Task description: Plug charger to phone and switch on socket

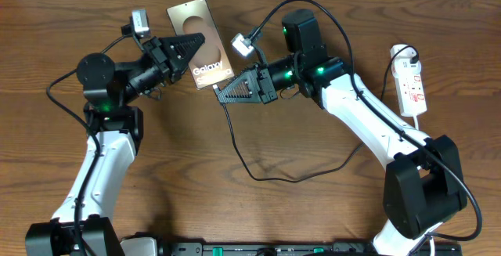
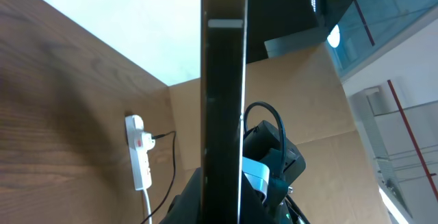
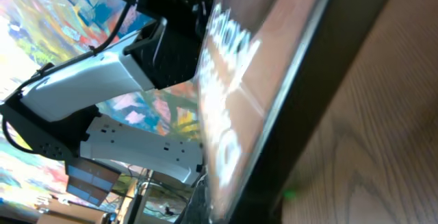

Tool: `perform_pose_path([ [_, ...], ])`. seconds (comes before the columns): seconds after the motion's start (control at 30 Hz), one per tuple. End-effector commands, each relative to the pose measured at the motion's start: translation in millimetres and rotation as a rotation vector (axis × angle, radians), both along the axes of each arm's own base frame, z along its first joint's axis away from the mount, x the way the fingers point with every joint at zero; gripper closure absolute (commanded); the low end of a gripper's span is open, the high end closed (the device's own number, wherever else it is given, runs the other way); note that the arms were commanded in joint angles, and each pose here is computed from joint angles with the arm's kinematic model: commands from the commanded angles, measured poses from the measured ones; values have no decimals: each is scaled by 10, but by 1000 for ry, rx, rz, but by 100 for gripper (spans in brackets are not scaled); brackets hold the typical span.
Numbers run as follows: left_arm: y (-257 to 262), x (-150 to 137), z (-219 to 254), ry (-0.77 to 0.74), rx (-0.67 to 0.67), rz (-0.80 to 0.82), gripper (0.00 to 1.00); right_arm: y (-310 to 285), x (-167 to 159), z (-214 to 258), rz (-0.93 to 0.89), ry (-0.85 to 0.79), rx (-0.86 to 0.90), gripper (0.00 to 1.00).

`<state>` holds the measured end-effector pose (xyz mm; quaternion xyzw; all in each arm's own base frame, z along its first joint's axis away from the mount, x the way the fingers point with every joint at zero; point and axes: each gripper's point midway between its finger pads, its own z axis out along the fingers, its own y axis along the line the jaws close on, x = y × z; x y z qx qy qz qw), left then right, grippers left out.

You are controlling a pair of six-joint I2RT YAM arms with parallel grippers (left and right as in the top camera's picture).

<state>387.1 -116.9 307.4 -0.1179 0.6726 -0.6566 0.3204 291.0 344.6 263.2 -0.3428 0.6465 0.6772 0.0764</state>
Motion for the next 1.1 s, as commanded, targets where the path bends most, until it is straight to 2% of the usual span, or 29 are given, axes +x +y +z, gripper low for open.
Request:
perform_pose_path([
  [0.0, 108, -1, 93, -58, 23, 22, 93, -24, -11, 22, 19, 33, 5, 99],
  [1.07, 26, -58, 92, -61, 27, -21, 93, -5, 17, 14, 3, 18, 0, 99],
])
